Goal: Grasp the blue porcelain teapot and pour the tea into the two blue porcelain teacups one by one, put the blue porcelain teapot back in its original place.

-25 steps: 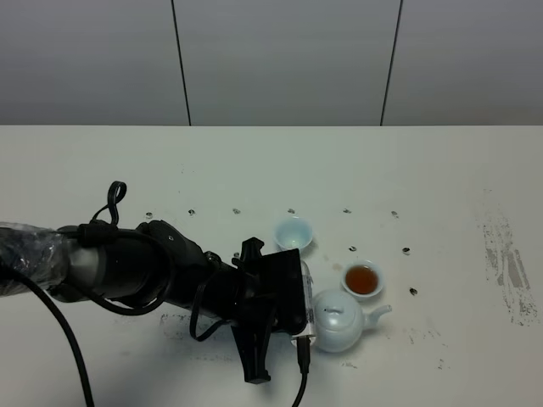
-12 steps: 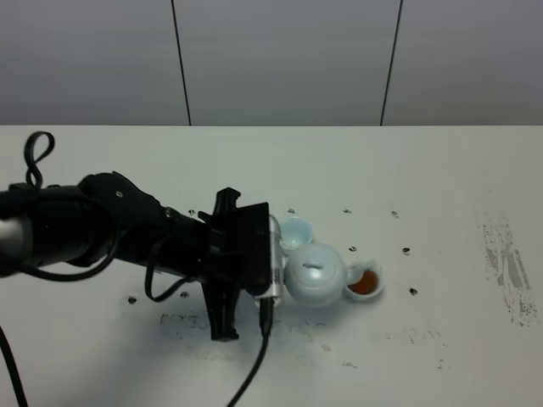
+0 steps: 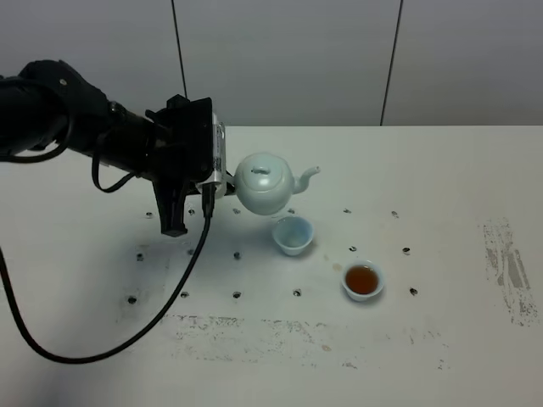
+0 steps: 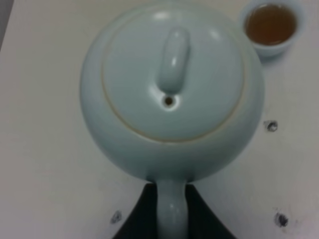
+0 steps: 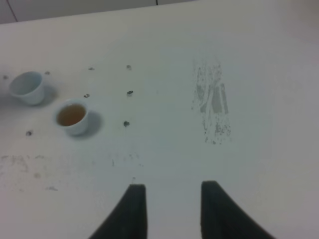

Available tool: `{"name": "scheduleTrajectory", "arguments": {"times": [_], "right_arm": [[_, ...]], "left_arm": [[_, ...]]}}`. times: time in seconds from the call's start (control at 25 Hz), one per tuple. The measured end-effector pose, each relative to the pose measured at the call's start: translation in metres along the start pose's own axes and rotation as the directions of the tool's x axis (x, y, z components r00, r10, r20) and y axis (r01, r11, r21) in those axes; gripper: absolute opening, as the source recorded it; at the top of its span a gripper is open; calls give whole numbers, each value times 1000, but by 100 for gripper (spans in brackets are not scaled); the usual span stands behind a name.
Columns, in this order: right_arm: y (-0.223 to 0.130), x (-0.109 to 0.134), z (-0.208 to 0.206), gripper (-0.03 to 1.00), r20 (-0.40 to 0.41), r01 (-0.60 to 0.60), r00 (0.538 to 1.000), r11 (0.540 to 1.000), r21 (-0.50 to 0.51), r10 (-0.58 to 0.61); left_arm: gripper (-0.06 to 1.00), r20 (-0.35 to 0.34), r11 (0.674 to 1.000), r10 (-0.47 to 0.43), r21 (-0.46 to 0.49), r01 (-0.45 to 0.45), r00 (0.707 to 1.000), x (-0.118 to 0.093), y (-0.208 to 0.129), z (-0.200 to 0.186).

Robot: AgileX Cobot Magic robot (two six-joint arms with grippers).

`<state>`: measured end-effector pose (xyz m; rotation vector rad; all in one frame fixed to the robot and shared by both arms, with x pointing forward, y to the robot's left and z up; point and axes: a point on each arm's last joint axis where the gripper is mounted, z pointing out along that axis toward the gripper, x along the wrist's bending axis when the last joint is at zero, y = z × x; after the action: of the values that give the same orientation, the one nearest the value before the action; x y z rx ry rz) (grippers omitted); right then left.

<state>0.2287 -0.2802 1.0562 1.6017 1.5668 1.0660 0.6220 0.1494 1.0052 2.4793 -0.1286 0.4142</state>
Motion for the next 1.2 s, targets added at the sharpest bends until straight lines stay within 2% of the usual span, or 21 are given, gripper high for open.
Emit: {"name": "scheduleTrajectory", "arguments": {"times": [0.24,0.36,0.48,0.56,0.68,0.88,1.0,1.2], "right_arm": [[0,0,0,28,0,0,1000,1000,0,0],[0,0,0,28,0,0,1000,1000,0,0],[0,0,0,28,0,0,1000,1000,0,0],[0,0,0,28,0,0,1000,1000,0,0],[0,0,0,28,0,0,1000,1000,0,0],[0,0,0,28,0,0,1000,1000,0,0],[0,0,0,28,0,0,1000,1000,0,0],[0,0,0,28,0,0,1000,1000,0,0]], "left_arm": [[11,86,984,120,124,-130,989,36,-17,11],[11,91,964,178,185,-193,980,51,-22,12],[11,92,950,222,206,-236,971,58,-23,12],[11,107,937,267,205,-284,958,59,-23,10],[11,168,907,340,204,-370,925,55,-23,10],[11,235,848,399,274,-454,886,51,-22,14],[11,249,824,417,302,-480,874,49,-15,18],[11,236,808,442,313,-499,865,47,-4,25]]}}
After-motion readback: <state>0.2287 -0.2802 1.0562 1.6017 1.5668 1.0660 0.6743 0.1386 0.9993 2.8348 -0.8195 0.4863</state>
